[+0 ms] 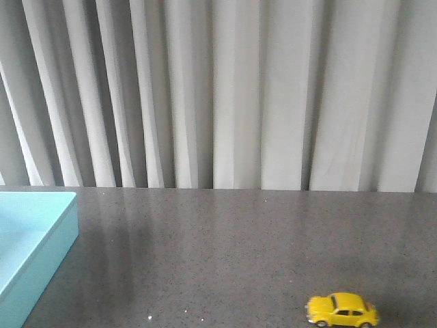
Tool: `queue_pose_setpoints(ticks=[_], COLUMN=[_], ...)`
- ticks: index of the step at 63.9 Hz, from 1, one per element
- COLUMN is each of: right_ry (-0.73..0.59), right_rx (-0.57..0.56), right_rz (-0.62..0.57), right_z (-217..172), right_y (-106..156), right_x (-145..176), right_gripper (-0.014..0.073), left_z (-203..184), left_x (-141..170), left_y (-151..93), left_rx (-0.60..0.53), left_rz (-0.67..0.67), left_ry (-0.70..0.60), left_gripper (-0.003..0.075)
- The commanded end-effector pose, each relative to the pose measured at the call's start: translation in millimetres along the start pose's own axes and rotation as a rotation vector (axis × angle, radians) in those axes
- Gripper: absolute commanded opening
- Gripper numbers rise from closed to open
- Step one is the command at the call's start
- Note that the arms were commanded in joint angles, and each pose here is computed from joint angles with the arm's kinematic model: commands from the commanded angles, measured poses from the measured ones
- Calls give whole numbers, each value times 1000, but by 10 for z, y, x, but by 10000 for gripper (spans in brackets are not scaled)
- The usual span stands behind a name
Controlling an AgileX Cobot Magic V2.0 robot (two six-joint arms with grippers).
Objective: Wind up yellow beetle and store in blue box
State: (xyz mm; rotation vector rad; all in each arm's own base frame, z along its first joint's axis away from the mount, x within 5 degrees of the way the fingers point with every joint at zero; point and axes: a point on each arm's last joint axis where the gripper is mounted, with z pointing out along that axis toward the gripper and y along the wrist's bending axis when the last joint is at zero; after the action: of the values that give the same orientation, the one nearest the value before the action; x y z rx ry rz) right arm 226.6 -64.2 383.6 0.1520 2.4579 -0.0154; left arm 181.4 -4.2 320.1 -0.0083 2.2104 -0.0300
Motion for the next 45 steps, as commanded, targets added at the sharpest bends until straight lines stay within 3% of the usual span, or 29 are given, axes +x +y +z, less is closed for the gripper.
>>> queue_pose_setpoints(ticks=[1,14,27,45], right_ry=[-148,-158,-81,-182], right_rx=[22,-33,80,-36], right_rz=[-14,-119,-109,-127], right_z=[-222,-276,-196,-186], right_y=[62,376,400,535], right_x=[171,631,905,1126], right_gripper=[544,542,542,542], left_z=[-60,-61,-61,-61], left_x=[-143,-146,-146,-147], left_y=[-7,-7,-7,-7], left_rx=[6,7,7,7], left_rz=[-9,-9,-9,-9], left_ry=[-94,-97,-96,-98], left_gripper=[524,524,524,524])
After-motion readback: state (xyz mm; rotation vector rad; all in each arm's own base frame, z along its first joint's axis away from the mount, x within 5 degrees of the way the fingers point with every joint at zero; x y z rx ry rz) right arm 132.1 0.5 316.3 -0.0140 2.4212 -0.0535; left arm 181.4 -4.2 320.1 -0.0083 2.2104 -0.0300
